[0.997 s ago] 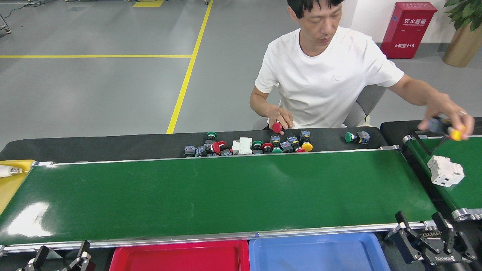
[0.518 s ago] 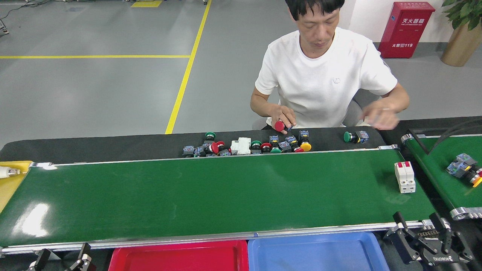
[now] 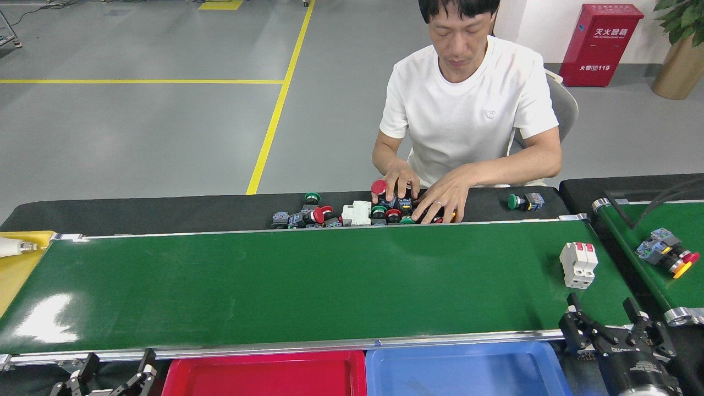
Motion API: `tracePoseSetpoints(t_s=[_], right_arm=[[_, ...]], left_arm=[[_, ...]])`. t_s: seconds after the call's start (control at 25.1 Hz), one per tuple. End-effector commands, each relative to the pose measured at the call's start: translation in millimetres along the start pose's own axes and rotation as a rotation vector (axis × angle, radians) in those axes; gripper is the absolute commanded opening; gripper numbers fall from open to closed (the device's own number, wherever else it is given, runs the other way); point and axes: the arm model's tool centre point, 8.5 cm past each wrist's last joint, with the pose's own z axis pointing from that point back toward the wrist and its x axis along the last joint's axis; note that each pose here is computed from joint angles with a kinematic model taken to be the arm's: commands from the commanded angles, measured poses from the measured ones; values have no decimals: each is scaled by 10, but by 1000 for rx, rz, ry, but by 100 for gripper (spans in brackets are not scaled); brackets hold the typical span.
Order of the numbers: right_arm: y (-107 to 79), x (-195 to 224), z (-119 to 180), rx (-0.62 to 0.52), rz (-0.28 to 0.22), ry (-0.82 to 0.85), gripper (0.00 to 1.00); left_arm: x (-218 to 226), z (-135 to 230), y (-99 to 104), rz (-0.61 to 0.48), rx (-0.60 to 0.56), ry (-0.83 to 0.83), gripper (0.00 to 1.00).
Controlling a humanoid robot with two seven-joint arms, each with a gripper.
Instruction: Pick switch part from conveyor to tray
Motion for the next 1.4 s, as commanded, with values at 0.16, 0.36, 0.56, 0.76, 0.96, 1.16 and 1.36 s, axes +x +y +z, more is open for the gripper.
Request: tracePoseSetpoints(t_s=[0.16, 0.36, 0.56, 0.76, 0.96, 1.16, 1.36], right_arm=[[24, 122, -410, 26, 4, 28, 100], [-62, 362, -850, 33, -21, 15, 86], [-2, 570, -887, 74, 10, -56, 25], [-27, 717, -872, 91, 3, -146, 6], [-300, 816, -698, 34, -24, -270, 4], [-317, 793, 320, 74, -10, -711, 7], [-117, 627, 840, 115, -9, -901, 8]], left_arm=[[44, -46, 115, 2, 43, -5, 100], [101, -40, 95, 9, 40, -27, 100], [115, -44, 133, 14, 53, -21, 100], [89, -31, 130, 13, 52, -11, 100], [29, 15, 115, 19, 49, 17, 100], [-63, 112, 73, 19, 35, 48, 100], [-248, 220, 62, 2, 24, 96, 100]])
